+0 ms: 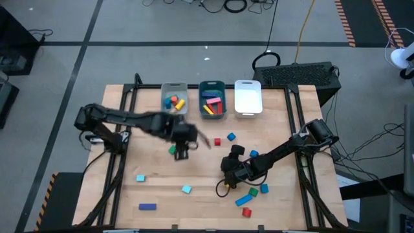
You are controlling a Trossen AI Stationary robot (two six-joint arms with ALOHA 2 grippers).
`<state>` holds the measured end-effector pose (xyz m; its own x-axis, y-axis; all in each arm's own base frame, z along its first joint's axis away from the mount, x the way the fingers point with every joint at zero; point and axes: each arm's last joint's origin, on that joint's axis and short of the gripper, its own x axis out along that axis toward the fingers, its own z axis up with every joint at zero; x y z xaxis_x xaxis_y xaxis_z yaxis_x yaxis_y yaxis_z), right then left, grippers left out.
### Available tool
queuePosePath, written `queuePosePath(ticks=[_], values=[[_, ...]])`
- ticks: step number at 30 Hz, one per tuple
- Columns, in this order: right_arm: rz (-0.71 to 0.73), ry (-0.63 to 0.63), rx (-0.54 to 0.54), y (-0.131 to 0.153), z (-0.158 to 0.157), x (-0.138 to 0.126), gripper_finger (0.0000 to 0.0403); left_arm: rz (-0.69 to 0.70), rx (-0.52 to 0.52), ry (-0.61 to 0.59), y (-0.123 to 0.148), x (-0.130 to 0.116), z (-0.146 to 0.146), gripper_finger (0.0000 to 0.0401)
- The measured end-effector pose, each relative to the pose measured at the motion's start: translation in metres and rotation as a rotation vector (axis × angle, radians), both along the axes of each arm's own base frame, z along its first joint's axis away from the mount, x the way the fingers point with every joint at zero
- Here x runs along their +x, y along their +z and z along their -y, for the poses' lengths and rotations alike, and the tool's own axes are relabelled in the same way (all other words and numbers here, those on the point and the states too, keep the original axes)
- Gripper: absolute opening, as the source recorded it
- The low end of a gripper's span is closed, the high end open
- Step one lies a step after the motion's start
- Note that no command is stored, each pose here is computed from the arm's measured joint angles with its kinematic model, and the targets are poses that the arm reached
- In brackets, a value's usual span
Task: Sort blocks by size
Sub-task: Put the purple rectangle block into the blue bin
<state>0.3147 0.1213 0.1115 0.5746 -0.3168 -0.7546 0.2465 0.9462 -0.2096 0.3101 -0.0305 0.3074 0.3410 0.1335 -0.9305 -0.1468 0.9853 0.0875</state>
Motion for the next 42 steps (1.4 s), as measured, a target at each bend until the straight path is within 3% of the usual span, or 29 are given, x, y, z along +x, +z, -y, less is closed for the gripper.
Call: queuePosePath(ticks=[9,17,25,32,42], values=[[0.011,0.027,0.006,0.005,-0.001,0.003,0.0201,-0.091,-0.083,0.002,-0.02,-0.036,0.1,0.0201],[0.021,0.015,0.008,0.007,-0.001,0.004,0.0201,-0.068,-0.177,0.028,-0.033,-0.072,0.163,0.0201],[0.031,-0.001,0.019,0.007,-0.001,0.004,0.0201,0.019,-0.299,-0.116,-0.049,-0.105,0.214,0.0201],[0.032,-0.008,0.0,0.008,0.008,0.008,0.0201,-0.016,-0.333,0.011,-0.075,-0.129,0.224,0.0201],[0.018,-0.024,0.01,0.008,0.021,0.013,0.0201,-0.059,-0.306,-0.008,-0.113,-0.146,0.23,0.0201]])
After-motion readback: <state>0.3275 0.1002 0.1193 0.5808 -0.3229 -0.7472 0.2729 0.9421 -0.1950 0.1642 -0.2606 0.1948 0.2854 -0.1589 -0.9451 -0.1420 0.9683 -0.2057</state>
